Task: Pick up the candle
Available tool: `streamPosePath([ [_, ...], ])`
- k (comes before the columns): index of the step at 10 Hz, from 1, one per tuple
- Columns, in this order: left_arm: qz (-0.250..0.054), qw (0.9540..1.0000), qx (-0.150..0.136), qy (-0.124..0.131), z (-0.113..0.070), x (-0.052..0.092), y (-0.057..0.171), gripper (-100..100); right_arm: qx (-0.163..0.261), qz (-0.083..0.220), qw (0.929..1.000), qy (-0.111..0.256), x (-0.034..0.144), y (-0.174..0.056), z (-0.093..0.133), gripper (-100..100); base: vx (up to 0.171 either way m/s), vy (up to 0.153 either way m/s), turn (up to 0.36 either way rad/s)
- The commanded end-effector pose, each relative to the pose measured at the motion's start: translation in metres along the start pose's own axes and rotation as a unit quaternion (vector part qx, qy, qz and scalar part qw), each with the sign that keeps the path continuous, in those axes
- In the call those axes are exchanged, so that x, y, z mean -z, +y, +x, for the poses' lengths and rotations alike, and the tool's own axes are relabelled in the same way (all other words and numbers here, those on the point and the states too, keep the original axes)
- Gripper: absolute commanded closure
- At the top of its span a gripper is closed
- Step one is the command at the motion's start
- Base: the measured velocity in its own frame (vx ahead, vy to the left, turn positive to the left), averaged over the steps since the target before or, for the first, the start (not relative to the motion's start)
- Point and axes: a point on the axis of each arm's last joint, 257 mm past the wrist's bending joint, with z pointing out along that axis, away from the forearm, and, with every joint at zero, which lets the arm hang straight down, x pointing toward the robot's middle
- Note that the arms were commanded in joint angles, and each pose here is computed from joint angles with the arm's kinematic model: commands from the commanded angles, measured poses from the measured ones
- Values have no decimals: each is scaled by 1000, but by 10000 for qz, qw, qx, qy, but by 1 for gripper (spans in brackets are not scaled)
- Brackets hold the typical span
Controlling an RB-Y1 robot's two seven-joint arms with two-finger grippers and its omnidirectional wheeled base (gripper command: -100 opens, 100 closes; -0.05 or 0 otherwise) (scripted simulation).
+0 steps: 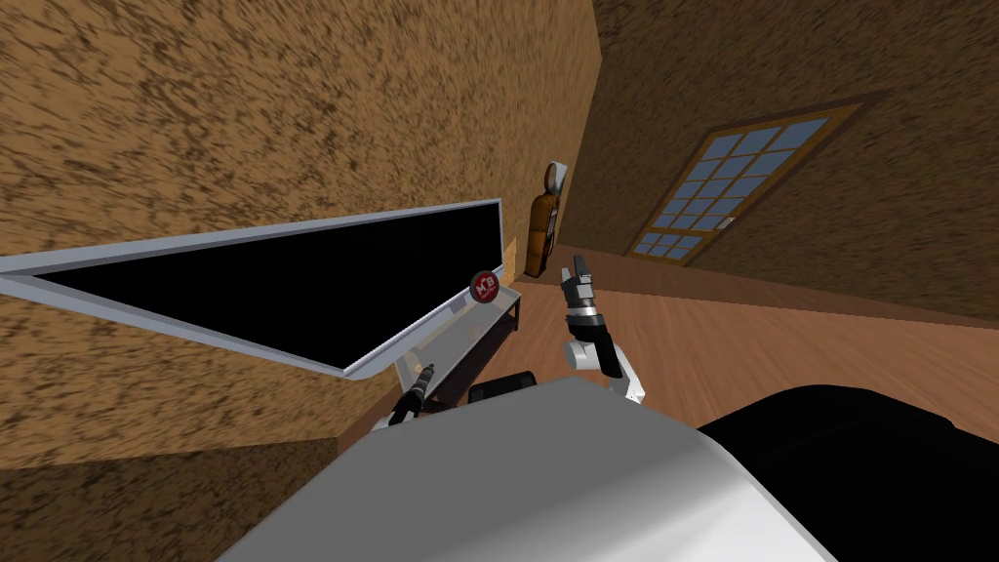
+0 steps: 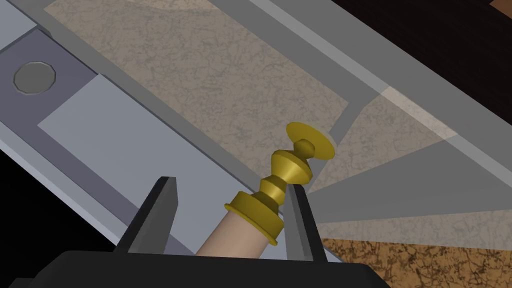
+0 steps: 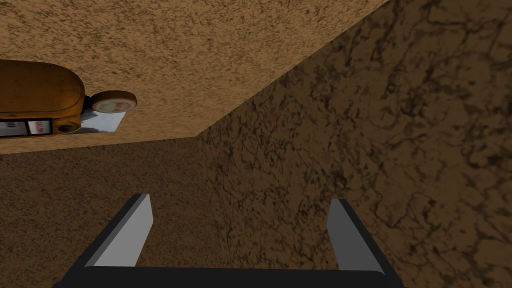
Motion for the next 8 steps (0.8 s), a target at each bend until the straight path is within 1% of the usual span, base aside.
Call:
streamPosePath([
  [1, 0, 10000, 0, 0, 0, 0, 0, 100, 0, 0, 10000, 0, 0, 0, 0, 0, 0, 0, 0],
  [4, 0, 10000, 0, 0, 0, 0, 0, 100, 0, 0, 10000, 0, 0, 0, 0, 0, 0, 0, 0],
  [5, 0, 10000, 0, 0, 0, 0, 0, 0, 0, 0, 10000, 0, 0, 0, 0, 0, 0, 0, 0],
  [6, 153, 9997, 173, -88, -11, 2, -11, -100, 0, 0, 10000, 0, 0, 0, 0, 0, -114, -48, -35],
  [8, 292, 9990, 292, -160, -21, 4, -22, -100, -1, -1, 10000, 0, 0, 0, 0, 0, -145, -48, -15],
])
